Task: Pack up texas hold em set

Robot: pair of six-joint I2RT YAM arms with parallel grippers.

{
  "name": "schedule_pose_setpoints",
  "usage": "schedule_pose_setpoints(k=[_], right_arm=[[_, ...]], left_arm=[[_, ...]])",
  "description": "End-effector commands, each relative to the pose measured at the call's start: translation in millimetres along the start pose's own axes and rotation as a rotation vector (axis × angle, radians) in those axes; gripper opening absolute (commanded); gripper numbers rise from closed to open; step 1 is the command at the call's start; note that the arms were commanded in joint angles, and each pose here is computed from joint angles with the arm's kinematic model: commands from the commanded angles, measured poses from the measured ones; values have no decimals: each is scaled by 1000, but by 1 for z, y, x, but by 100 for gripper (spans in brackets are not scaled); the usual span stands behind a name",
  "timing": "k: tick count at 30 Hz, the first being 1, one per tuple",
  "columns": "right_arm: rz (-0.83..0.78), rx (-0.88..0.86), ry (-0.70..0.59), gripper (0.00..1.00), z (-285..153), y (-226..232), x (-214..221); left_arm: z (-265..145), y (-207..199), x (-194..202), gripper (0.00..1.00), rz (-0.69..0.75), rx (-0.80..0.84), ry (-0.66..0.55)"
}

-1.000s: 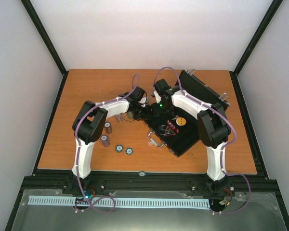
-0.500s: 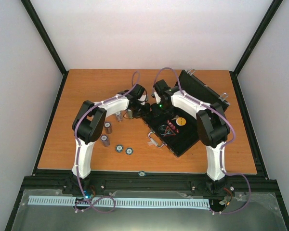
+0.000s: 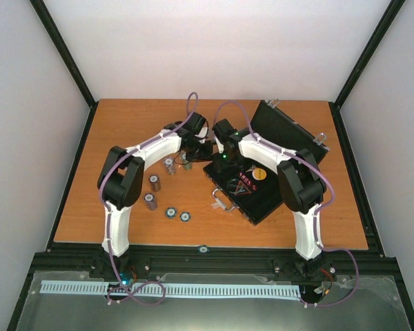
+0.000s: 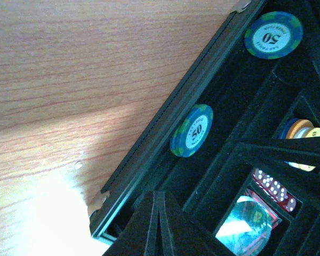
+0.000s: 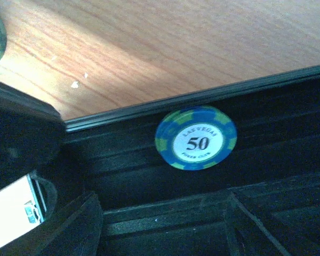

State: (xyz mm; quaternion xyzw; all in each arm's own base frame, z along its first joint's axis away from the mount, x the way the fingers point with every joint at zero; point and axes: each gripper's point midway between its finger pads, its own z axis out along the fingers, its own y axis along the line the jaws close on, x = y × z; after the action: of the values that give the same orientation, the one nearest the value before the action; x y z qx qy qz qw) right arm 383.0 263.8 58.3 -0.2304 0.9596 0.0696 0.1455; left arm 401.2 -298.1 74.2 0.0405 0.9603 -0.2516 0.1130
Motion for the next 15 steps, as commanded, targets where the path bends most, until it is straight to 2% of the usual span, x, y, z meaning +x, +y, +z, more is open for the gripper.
schedule_pose_setpoints(k=[1, 15], right_arm=[[3, 49, -8, 65, 1, 2, 3], [-7, 154, 4, 63, 26, -6, 1]], left_arm=[[-36, -3, -9, 1, 51, -38, -68], [-49, 16, 8, 1, 46, -79, -75]])
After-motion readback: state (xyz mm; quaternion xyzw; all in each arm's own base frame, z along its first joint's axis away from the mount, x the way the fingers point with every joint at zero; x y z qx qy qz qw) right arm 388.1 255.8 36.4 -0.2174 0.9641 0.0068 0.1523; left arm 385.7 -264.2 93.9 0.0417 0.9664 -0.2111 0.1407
